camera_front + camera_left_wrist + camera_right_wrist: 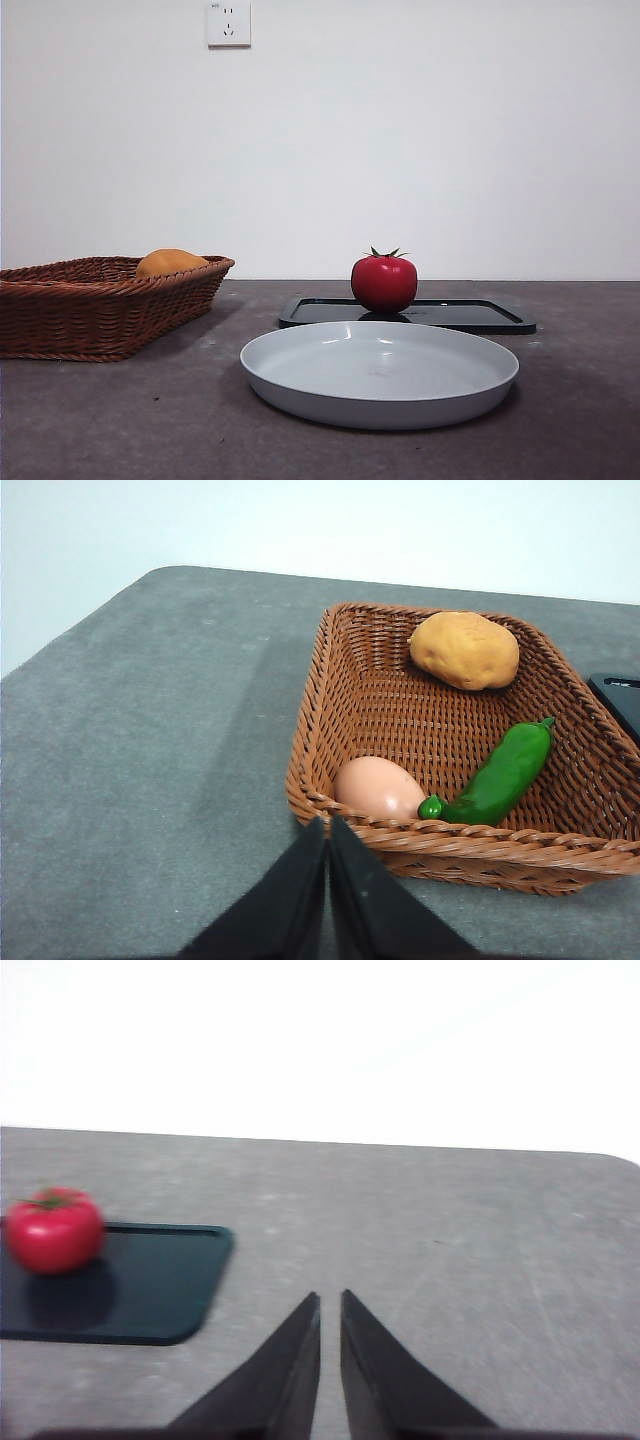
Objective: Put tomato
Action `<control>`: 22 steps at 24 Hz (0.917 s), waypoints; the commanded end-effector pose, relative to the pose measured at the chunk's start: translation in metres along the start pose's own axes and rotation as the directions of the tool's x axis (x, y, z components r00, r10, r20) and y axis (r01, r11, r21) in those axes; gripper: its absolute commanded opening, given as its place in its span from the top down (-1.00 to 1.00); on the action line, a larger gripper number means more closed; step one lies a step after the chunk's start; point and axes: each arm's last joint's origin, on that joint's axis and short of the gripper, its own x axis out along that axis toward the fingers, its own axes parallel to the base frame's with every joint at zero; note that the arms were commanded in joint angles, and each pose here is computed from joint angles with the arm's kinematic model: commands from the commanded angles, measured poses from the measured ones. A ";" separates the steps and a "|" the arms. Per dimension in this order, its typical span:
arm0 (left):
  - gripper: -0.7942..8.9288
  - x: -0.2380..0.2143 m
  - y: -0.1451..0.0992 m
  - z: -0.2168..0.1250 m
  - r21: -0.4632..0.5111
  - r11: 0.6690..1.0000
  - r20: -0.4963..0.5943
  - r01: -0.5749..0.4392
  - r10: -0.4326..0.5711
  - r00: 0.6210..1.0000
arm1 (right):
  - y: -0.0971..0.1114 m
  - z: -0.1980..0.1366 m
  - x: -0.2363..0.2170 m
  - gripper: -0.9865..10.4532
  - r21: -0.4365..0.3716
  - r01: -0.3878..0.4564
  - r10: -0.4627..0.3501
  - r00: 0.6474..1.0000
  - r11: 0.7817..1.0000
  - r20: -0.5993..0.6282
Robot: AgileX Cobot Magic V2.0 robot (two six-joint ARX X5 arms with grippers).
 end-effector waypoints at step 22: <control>0.82 0.002 0.000 -0.007 -0.006 1.000 -0.026 -0.002 0.002 1.000 | -0.003 -0.058 0.010 0.78 -0.037 0.039 -0.043 0.992 0.999 -0.118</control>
